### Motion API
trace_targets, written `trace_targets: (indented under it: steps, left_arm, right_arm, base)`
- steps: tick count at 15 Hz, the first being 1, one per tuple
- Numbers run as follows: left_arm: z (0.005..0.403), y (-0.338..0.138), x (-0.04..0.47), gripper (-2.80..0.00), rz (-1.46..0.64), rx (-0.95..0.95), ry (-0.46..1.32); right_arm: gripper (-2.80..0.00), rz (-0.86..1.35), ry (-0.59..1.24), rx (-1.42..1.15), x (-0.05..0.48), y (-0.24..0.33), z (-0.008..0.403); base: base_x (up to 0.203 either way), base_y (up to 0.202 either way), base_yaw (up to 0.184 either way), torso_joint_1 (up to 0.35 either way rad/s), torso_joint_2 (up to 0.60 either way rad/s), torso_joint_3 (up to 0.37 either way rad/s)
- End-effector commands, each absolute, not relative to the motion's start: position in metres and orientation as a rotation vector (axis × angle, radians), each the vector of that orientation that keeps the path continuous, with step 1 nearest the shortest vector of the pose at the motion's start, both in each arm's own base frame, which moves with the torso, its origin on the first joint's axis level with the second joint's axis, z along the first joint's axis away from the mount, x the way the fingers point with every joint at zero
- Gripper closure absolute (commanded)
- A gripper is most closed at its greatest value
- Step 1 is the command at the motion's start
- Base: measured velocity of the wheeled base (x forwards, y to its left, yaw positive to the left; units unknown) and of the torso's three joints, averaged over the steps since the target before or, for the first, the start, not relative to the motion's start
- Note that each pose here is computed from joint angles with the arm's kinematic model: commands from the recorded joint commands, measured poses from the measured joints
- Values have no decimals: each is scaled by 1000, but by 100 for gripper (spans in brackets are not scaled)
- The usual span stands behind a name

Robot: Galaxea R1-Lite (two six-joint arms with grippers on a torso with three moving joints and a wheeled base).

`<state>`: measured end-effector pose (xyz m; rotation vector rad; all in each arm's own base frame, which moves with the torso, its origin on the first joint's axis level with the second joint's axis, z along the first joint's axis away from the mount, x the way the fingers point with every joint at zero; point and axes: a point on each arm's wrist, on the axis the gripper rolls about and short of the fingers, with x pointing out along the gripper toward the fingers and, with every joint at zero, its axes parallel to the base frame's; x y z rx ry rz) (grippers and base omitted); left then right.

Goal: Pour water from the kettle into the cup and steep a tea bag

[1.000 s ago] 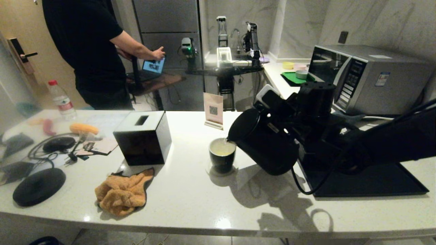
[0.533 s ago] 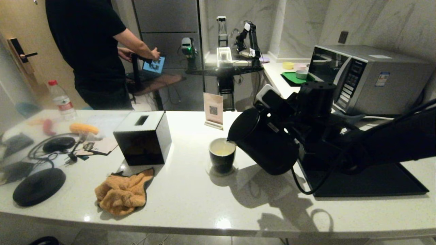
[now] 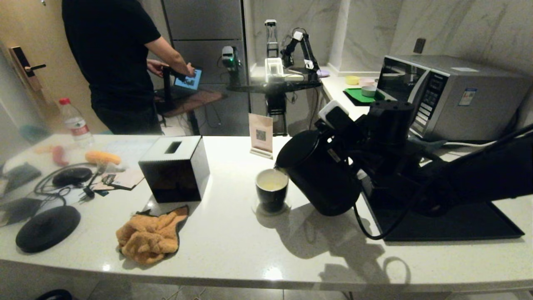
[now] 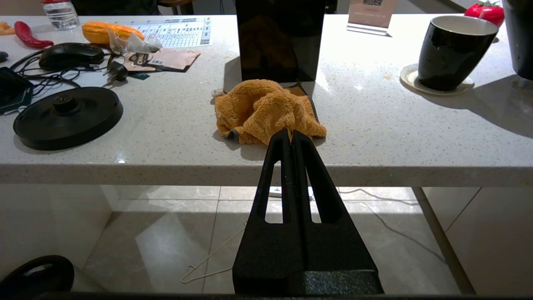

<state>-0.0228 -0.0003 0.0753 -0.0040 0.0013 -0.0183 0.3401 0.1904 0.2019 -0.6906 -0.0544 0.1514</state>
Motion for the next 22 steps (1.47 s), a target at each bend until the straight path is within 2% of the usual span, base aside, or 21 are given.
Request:
trace_targets:
  steps: [1, 7, 12, 17, 22]
  left_arm:
    - [75, 0, -23, 0, -18, -5, 2]
    - [75, 0, -23, 0, -18, -5, 2]
    - [75, 0, -23, 0, -18, -5, 2]
    - [75, 0, -23, 0, -18, -5, 2]
    - [75, 0, -23, 0, -18, -5, 2]
  right_arm:
    - [0, 143, -68, -660, 337, 189, 203]
    - [0, 129, -107, -498, 337, 188, 211]
    - [0, 81, -172, -328, 338, 172, 248]
    - [0, -52, -179, -225, 337, 116, 276]
    - [0, -255, -147, -49, 333, 35, 290]
  base:
    - [0, 0, 0, 0, 0, 0]
    - [0, 0, 0, 0, 0, 0]
    - [0, 0, 0, 0, 0, 0]
    - [0, 0, 0, 0, 0, 0]
    - [0, 0, 0, 0, 0, 0]
